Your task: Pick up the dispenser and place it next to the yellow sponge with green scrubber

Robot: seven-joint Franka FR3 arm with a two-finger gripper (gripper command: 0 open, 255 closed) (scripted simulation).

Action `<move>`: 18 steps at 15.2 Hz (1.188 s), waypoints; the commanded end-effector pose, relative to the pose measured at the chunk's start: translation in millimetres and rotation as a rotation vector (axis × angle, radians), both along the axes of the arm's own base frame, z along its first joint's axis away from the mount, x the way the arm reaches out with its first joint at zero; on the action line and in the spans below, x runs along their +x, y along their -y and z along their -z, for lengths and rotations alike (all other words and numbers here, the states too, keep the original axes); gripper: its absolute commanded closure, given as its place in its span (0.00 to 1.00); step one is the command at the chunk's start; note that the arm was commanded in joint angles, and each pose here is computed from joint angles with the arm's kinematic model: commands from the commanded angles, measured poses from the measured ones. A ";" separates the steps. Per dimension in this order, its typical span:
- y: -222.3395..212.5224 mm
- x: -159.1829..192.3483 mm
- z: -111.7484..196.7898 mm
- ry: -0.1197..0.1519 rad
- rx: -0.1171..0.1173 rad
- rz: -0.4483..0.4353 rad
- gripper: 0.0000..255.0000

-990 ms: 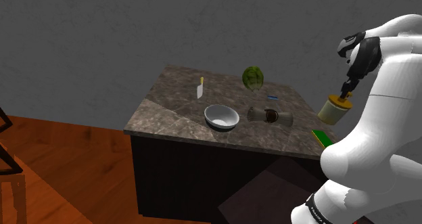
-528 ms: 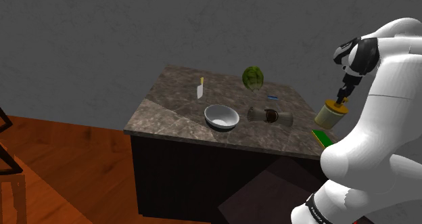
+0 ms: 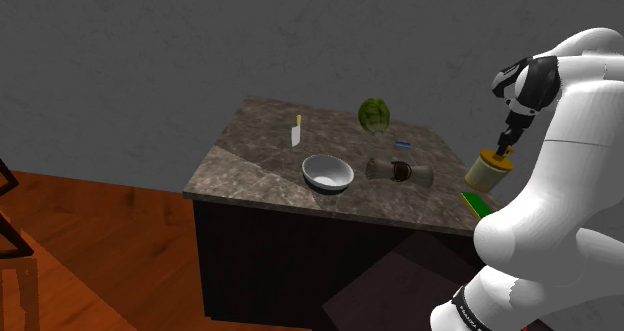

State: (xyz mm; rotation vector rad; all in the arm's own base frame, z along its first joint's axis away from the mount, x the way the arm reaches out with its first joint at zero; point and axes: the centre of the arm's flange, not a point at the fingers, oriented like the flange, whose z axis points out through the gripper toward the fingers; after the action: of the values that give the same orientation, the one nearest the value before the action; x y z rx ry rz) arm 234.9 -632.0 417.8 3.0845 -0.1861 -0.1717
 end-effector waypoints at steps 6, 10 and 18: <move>0.0 0.0 -0.5 0.000 -0.001 0.000 0.00; -2.0 5.6 -50.1 0.000 -0.001 0.000 0.00; -2.0 5.7 -50.0 0.000 -0.001 0.000 0.00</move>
State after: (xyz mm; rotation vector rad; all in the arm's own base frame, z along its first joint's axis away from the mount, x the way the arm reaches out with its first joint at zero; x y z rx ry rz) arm 240.6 -630.0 467.9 3.0836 -0.1862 -0.1708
